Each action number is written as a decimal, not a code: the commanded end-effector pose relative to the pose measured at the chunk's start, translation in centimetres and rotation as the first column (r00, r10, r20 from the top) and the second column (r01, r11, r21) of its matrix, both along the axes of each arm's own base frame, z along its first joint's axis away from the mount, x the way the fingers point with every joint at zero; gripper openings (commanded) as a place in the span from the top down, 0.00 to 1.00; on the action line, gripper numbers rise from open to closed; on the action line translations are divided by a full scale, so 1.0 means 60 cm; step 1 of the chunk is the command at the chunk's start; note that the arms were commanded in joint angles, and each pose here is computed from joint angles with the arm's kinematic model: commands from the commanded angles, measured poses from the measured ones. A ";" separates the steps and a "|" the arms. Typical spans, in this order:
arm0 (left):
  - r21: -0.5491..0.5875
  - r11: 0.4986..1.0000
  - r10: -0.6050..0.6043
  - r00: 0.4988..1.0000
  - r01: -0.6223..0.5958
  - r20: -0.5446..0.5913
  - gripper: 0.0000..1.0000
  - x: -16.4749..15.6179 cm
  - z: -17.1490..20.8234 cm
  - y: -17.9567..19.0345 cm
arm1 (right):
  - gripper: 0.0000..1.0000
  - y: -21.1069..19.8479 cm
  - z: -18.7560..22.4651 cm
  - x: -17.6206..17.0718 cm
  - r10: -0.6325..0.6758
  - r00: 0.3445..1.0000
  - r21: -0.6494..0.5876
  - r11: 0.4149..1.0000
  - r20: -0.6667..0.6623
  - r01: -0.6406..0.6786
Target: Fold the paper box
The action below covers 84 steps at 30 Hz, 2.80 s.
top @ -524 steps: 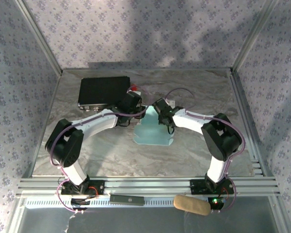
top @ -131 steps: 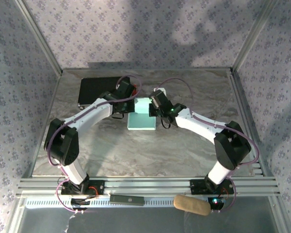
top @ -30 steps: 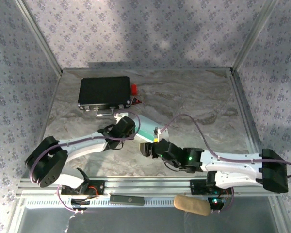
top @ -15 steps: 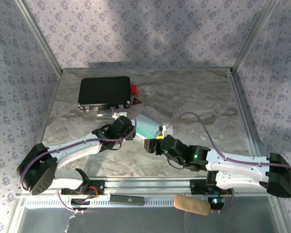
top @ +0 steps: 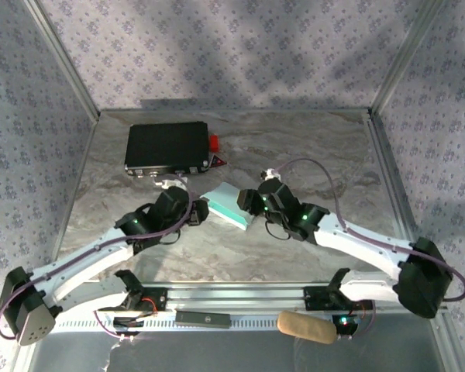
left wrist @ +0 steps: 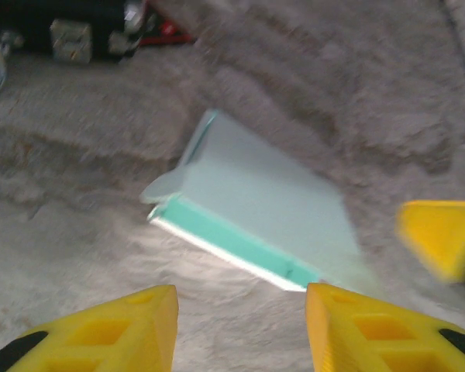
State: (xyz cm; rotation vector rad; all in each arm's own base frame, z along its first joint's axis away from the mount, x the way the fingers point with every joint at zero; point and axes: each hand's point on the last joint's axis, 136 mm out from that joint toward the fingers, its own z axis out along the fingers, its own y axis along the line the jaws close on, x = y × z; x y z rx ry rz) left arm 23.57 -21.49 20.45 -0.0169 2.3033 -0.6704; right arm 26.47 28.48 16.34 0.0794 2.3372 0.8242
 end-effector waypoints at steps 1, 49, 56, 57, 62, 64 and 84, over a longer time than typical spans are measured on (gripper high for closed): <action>0.018 0.999 -0.050 0.999 0.050 0.006 0.54 0.010 0.033 -0.011 | 0.60 0.035 0.004 0.009 0.050 0.999 0.037 0.998 -0.018 -0.049; 0.075 0.985 -0.123 0.944 0.153 -0.306 0.74 0.098 -0.227 -0.061 | 0.67 0.007 -0.186 0.013 0.033 0.982 -0.138 0.989 -0.184 -0.059; 0.098 0.986 -0.115 0.971 0.137 -0.208 0.68 0.101 -0.152 -0.045 | 0.61 -0.008 -0.125 0.018 0.050 0.995 -0.158 0.985 -0.092 -0.064; 0.104 0.984 -0.119 0.973 0.142 -0.196 0.65 0.104 -0.140 -0.041 | 0.57 -0.017 -0.115 0.020 0.043 0.996 -0.164 0.985 -0.078 -0.056; 0.062 0.980 -0.172 0.958 0.191 -0.231 0.53 0.142 -0.122 -0.027 | 0.43 -0.072 -0.098 0.028 0.005 0.995 -0.136 0.991 -0.099 -0.018; 0.014 0.969 -0.234 0.937 0.246 -0.261 0.53 0.156 -0.135 -0.035 | 0.38 -0.093 -0.101 0.027 -0.012 0.992 -0.081 0.997 -0.124 0.002; -0.043 0.942 -0.326 0.880 0.332 -0.345 0.63 0.164 -0.241 -0.068 | 0.26 -0.099 -0.168 0.035 0.065 0.961 0.234 0.972 -0.267 -0.001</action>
